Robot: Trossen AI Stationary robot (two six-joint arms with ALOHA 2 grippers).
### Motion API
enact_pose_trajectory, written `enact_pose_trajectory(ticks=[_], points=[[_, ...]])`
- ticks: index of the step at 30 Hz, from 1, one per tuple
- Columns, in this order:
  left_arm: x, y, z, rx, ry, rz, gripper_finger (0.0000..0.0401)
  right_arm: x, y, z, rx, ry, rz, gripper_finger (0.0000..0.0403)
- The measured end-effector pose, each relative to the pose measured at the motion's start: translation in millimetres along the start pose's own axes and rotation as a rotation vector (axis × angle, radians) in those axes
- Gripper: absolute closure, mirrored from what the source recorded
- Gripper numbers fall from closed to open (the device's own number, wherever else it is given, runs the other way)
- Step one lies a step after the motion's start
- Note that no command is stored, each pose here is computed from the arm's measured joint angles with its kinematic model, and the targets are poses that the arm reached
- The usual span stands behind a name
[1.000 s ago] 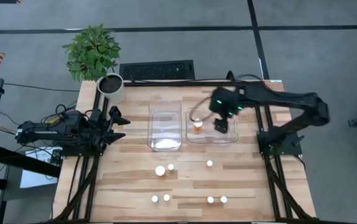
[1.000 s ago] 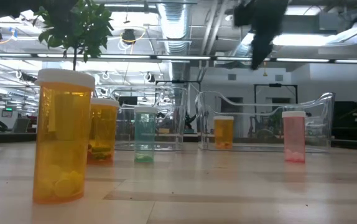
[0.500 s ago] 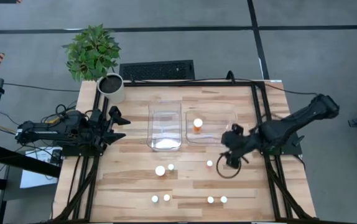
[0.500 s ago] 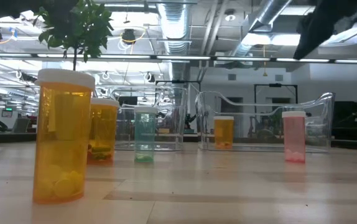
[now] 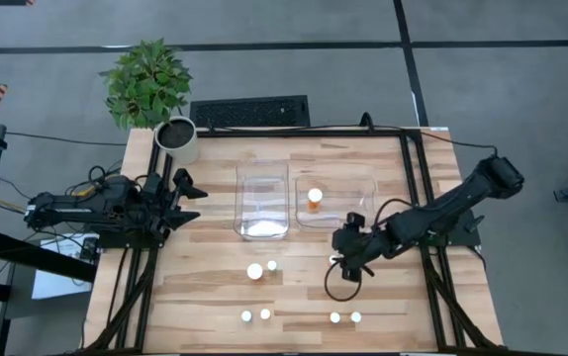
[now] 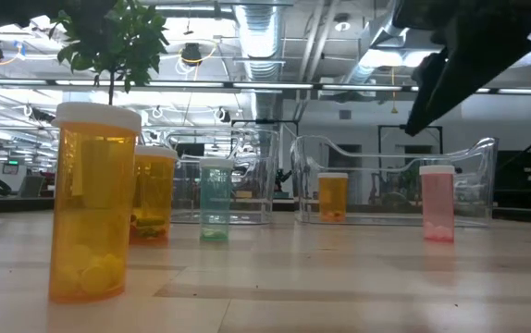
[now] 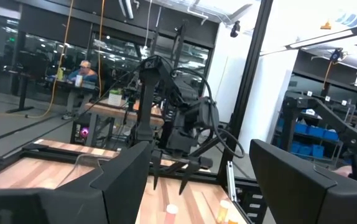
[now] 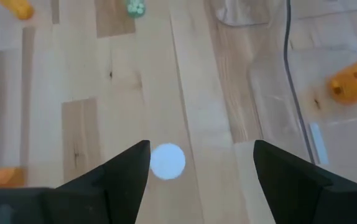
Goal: Pick and place medicine bottles into bin by pill shape (circle, oval)
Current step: Put the red pill bottle into the left transparent bin
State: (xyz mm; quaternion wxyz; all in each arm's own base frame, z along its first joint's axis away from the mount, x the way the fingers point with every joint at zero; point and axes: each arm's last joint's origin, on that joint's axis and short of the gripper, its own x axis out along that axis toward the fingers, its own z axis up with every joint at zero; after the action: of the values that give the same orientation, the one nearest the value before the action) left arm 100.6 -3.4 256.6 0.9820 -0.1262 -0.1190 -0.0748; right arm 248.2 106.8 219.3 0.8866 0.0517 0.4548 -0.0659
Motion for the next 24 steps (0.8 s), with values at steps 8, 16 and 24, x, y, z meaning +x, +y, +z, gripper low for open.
enact_pose_trajectory(ticks=[8, 16, 24], points=[[0, 0, 0, 0.000, 0.001, 0.000, 0.0131, -11, 4, 0, 0.010, -0.039, 0.039, 0.0106], [0, 0, 0, 0.001, 0.000, 0.003, 0.0131, 6, 8, -3, -0.009, 0.005, 0.008, 0.0107], [0, 1, 0, 0.001, -0.006, 0.023, 0.0131, 29, 13, -10, -0.051, 0.074, -0.034, 0.0107]])
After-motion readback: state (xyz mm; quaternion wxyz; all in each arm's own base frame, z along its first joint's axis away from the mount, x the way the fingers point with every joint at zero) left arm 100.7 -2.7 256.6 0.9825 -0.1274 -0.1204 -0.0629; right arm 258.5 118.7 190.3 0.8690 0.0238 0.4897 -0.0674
